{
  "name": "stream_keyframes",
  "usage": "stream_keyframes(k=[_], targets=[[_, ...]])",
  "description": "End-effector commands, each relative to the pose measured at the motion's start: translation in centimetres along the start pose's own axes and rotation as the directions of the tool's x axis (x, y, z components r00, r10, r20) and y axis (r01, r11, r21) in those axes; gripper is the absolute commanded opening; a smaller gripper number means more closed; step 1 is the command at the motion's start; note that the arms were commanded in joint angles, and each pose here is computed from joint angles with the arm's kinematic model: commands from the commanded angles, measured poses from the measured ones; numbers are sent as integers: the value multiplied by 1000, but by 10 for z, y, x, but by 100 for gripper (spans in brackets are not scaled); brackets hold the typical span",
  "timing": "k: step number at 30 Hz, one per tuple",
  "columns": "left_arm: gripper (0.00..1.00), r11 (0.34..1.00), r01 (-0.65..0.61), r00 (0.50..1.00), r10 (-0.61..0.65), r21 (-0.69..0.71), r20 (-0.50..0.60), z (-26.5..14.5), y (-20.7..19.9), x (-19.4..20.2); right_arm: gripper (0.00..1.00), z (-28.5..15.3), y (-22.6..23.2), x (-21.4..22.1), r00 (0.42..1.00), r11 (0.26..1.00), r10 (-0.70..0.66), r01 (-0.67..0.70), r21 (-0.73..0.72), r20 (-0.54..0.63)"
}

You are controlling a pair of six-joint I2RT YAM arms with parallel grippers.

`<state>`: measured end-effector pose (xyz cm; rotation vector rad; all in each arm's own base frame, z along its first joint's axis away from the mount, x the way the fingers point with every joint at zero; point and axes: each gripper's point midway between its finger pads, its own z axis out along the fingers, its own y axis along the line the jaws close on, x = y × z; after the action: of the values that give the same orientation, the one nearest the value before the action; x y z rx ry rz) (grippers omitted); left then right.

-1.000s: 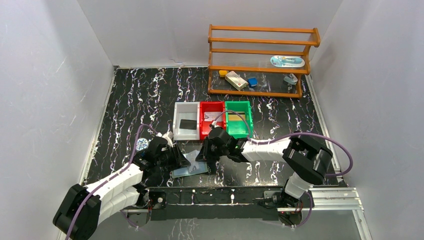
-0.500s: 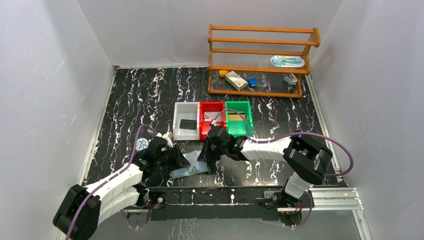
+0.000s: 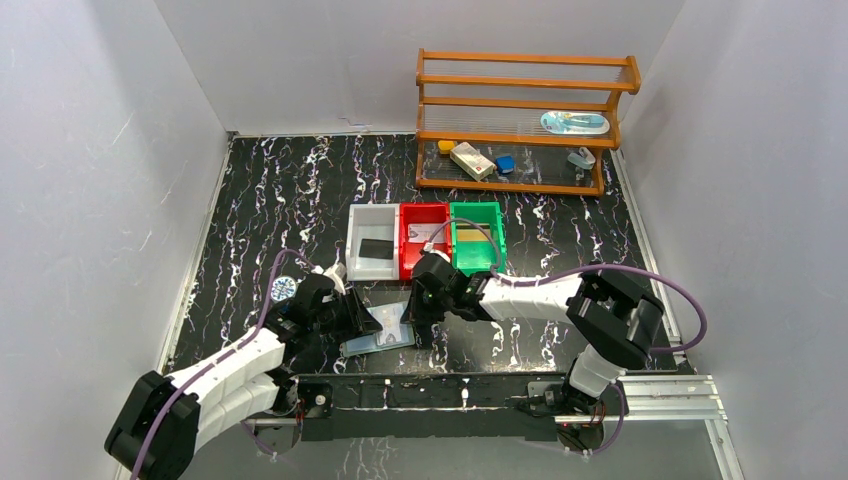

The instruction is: Take the credit cards out of the card holder

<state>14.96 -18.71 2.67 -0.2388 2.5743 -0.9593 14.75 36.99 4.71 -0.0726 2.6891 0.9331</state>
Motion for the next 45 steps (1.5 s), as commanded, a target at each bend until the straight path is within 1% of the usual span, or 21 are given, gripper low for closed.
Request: stream_keyframes(k=[1,3,6,7,9,10,13,17,22,31,34,40,45], targets=[[33,1000,11,999,-10,12,-31,2,-1,6,0,2,1,-6,999,998,-29,27,57,22],[33,1000,20,999,-19,15,-40,4,0,8,0,6,1,-2,1000,999,-29,29,41,5],[33,999,32,999,-32,7,-39,4,2,9,0,8,2,-2,1000,1000,-16,16,22,12],[33,999,32,999,-32,8,-35,3,2,9,1,7,7,-1,1000,1000,-17,18,-4,11],[33,1000,30,999,-30,4,-24,2,2,7,6,6,12,-3,1000,999,-13,14,-37,20],[33,1000,29,999,-29,2,-19,1,2,7,11,5,15,-4,1000,999,-10,12,-51,29],[33,1000,25,1000,-25,-1,-12,0,2,5,21,3,23,-6,999,996,-6,9,-86,37],[33,1000,21,1000,-21,-7,-10,-1,2,4,26,4,25,-7,999,995,-1,5,-95,34],[33,1000,17,1000,-17,-4,-10,-1,1,4,29,12,21,-2,1000,996,8,-7,-88,7],[33,1000,17,1000,-17,-8,-13,-1,2,4,29,25,5,10,998,998,44,-46,-33,-34],[33,1000,18,1000,-18,-9,-14,0,3,5,29,22,8,6,999,998,42,-42,-37,-21],[33,1000,17,1000,-17,-11,-14,0,4,5,30,7,13,-9,999,1000,14,-13,-21,41],[33,1000,17,1000,-17,-10,-15,0,4,5,30,12,13,-4,1000,999,18,-17,-40,21]])
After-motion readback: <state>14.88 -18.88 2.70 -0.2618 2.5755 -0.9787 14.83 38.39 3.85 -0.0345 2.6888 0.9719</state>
